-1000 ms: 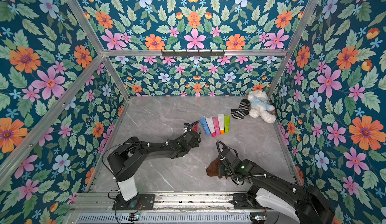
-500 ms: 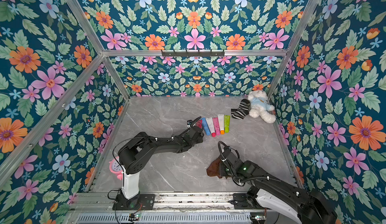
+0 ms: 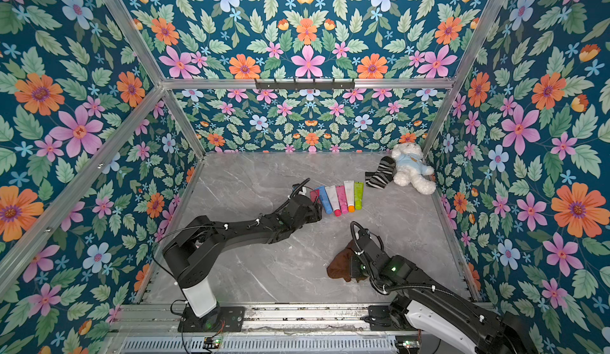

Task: Wipe the surface of the toothpaste tube
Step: Move the toothpaste to the center of the board, then place the cleaning item at the center of the board.

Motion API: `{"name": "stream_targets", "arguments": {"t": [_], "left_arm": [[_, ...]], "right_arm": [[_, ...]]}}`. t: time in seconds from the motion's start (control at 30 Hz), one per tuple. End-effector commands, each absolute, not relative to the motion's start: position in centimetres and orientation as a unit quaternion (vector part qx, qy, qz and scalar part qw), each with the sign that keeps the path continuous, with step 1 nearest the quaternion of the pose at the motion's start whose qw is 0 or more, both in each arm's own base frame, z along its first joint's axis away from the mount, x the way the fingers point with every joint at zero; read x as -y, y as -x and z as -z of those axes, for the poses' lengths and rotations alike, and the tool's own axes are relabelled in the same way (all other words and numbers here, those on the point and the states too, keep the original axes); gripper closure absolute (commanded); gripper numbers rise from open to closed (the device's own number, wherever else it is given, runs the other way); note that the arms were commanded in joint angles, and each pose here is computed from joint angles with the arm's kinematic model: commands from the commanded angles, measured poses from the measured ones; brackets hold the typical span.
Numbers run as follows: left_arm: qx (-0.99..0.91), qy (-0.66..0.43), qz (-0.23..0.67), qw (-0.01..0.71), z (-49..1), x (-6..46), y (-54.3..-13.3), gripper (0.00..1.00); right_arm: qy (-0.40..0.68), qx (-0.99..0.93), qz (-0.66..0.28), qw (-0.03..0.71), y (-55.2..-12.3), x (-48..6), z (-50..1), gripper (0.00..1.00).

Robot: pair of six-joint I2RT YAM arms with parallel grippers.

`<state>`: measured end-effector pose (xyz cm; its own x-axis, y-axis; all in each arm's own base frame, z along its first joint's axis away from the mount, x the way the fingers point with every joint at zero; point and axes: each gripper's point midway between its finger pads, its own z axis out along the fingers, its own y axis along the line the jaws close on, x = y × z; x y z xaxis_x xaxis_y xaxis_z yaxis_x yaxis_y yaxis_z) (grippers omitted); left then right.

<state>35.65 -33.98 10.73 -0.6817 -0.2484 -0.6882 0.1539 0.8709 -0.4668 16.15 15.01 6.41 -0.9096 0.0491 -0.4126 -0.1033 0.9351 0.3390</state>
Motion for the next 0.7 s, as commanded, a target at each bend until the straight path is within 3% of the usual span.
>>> {"name": "stream_targets", "arguments": {"t": [0.0, 0.07, 0.2, 0.53, 0.67], "left_arm": [[-0.885, 0.024, 0.237, 0.399, -10.2, 32.1, -36.8, 0.46], [-0.888, 0.034, 0.238, 0.392, -9.3, 30.7, -37.6, 0.56], [-0.893, 0.038, 0.231, 0.384, -7.9, 28.9, -38.6, 0.65], [-0.905, 0.017, 0.222, 0.361, -5.2, 28.5, -39.1, 0.68], [-0.906, 0.021, 0.232, 0.353, -4.3, 28.3, -39.2, 0.69]], "right_arm": [[0.015, -0.968, -0.156, 0.194, -15.9, -14.5, -6.5, 0.94], [0.018, -0.972, -0.144, 0.185, -15.9, -14.5, -7.0, 0.89], [0.026, -0.977, -0.097, 0.189, -16.0, -13.6, -9.0, 0.78], [0.037, -0.980, 0.070, 0.180, -16.0, -11.6, -10.9, 0.74], [0.029, -0.968, 0.121, 0.216, -16.6, -10.8, -12.9, 0.61]]}}
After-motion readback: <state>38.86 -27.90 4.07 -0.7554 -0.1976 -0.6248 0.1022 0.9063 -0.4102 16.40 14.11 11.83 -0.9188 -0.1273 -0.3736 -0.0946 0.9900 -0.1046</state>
